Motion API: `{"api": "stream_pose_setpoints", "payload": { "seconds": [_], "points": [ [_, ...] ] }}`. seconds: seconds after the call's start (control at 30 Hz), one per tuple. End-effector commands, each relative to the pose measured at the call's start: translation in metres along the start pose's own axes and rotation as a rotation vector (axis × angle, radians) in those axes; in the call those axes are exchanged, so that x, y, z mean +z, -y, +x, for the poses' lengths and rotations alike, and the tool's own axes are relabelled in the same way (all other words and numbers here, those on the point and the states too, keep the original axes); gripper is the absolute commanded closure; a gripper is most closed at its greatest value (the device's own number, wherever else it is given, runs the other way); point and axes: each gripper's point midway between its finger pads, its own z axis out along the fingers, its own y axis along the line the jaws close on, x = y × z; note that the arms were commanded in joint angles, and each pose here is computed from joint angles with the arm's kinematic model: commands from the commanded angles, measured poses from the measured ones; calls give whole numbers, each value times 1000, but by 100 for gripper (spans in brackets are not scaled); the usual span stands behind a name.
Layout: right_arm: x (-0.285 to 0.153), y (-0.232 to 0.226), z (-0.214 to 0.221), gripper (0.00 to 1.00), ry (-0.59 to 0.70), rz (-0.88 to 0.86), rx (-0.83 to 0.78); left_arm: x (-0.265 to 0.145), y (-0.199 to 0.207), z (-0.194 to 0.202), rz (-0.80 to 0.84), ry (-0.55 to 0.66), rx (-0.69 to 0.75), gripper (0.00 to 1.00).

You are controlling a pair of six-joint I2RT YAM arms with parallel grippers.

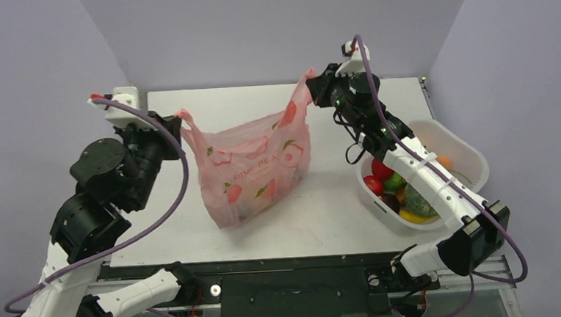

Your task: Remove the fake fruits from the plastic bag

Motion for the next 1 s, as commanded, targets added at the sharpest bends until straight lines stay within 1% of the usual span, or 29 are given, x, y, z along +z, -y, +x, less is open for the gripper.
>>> {"api": "stream_pose_setpoints", "payload": {
  "seconds": [0.0,0.1,0.2,0.27,0.3,0.33,0.37,0.4,0.43,0.47,0.5,0.53,0.57,0.7,0.73,0.77,0.8,0.83,0.87,0.9,0.93,0.97],
  "points": [
    [22,-24,-81,100,169,-62,48,6,-14,-41,-46,118,-41,100],
    [39,-22,-92,100,146,-59,50,3,-16,-51,-34,124,-31,100],
    [54,-25,-93,100,111,-80,52,1,2,-36,78,82,-29,100],
    [59,-24,-81,100,75,-85,49,-5,12,-15,151,37,-53,100],
    [61,-20,-70,100,49,-79,48,-2,16,6,170,-10,-72,100],
    [61,-17,-63,100,28,-68,43,-12,24,11,237,-16,-95,100],
    [63,-8,-48,100,-4,-39,43,-10,29,35,258,-71,-119,100],
    [59,-2,-40,100,-24,-18,40,-21,37,37,326,-68,-145,100],
    [59,10,-20,98,-63,19,38,-20,41,58,344,-118,-179,100],
    [53,13,-16,95,-73,32,36,-30,46,59,394,-112,-204,100],
    [50,24,3,89,-112,63,32,-32,52,78,421,-161,-233,100],
    [42,25,3,87,-112,68,21,-39,53,79,448,-156,-248,100],
    [34,31,12,82,-133,85,12,-41,56,92,469,-193,-261,100],
    [4,54,24,70,-185,186,-61,-49,53,109,477,-232,-262,100],
    [-2,62,21,64,-185,224,-89,-50,52,112,474,-241,-260,100],
    [-14,65,19,61,-198,246,-104,-51,53,113,482,-245,-262,100],
    [-20,70,15,53,-194,276,-125,-52,54,114,489,-246,-262,100],
    [-33,71,11,49,-193,289,-135,-54,57,113,508,-245,-266,100],
    [-40,74,7,40,-184,305,-139,-55,59,113,520,-245,-268,100],
    [-52,74,4,35,-172,310,-135,-57,62,111,543,-244,-272,100],
    [-58,76,5,24,-169,322,-131,-57,64,111,552,-244,-274,100],
    [-70,73,-3,22,-138,318,-111,-59,66,110,569,-240,-276,100]
  ]
}}
